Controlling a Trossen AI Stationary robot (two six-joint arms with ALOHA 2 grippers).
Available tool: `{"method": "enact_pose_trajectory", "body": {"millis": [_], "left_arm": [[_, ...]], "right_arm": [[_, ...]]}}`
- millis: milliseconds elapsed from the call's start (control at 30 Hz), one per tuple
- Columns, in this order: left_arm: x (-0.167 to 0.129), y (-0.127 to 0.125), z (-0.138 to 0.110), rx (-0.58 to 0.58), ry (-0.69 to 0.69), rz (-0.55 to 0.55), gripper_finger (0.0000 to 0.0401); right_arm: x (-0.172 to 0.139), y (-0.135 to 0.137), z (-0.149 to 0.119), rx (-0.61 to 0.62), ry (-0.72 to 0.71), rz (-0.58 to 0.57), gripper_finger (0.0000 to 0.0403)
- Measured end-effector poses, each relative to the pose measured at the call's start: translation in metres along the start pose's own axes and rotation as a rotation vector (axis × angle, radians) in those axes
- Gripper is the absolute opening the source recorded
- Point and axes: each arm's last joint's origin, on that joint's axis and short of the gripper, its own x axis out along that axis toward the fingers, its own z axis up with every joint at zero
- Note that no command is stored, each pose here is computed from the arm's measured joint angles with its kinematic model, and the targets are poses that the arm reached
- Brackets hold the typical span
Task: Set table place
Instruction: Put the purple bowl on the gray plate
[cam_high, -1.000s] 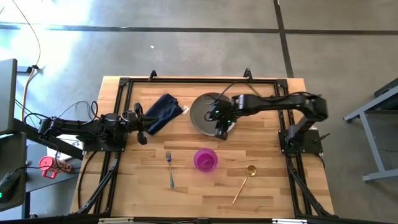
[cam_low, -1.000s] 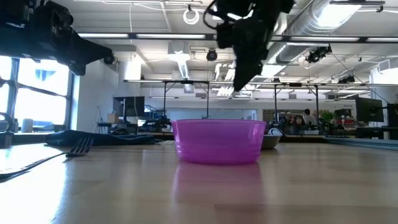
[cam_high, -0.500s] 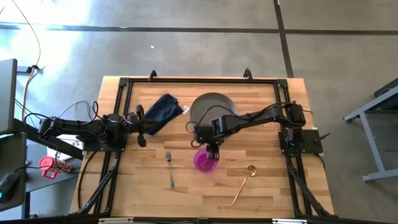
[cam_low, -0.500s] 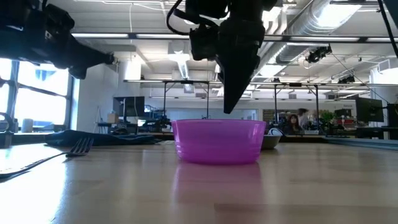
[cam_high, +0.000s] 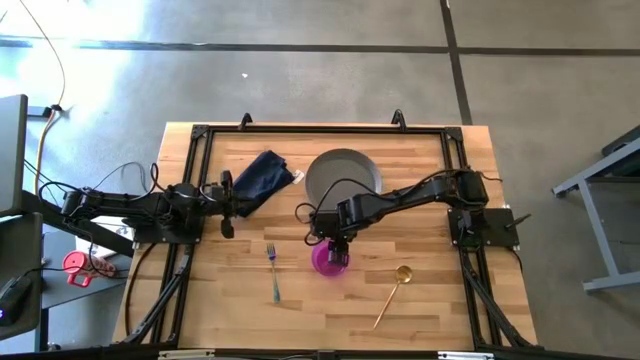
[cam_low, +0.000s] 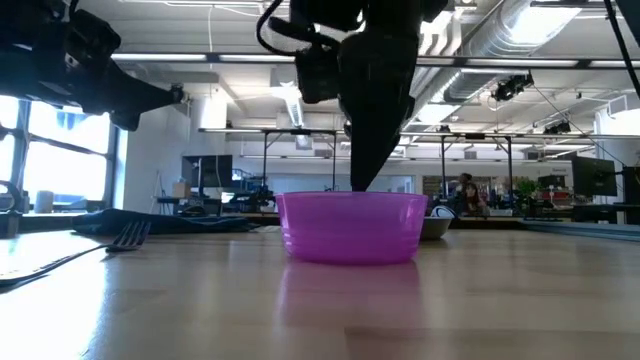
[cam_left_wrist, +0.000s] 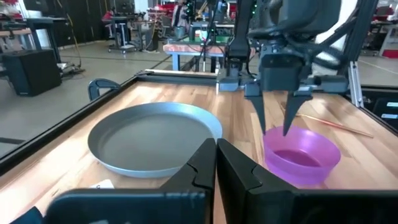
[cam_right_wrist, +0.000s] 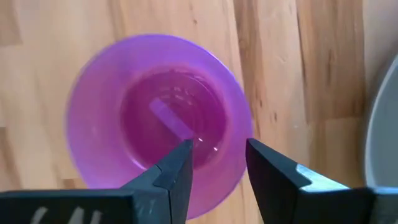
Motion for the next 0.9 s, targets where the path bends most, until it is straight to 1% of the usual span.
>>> {"method": "enact_pose_trajectory", "body": {"millis": [167, 400, 467, 533, 667, 700, 800, 900], "left_arm": [[0.000, 0.000, -0.001, 0.002, 0.012, 0.000, 0.0003], [0.000, 0.000, -0.002, 0.003, 0.018, 0.000, 0.0003], [0.000, 0.000, -0.002, 0.003, 0.019, 0.001, 0.0003], [0.000, 0.000, -0.002, 0.003, 0.018, 0.001, 0.0003], [0.000, 0.000, -0.002, 0.003, 0.018, 0.001, 0.0003], [0.000, 0.000, -0.002, 0.003, 0.018, 0.001, 0.0003], [0.000, 0.000, -0.002, 0.003, 0.018, 0.001, 0.0003], [0.000, 0.000, -0.002, 0.003, 0.017, 0.002, 0.0003]], "right_arm": [[0.013, -0.007, 0.002, -0.011, 0.019, -0.004, 0.0140], [0.034, -0.012, 0.005, -0.025, 0.038, 0.020, 0.0135], [0.038, -0.013, 0.005, -0.024, 0.045, 0.021, 0.0121], [0.041, -0.015, 0.005, -0.020, 0.052, 0.019, 0.0096], [0.041, -0.017, 0.006, -0.024, 0.049, 0.018, 0.0017], [0.041, -0.017, 0.006, -0.027, 0.049, 0.018, 0.0010], [0.035, -0.017, 0.011, -0.030, 0.038, 0.004, 0.0008], [0.023, -0.016, 0.017, -0.051, 0.045, -0.028, 0.0003]]}}
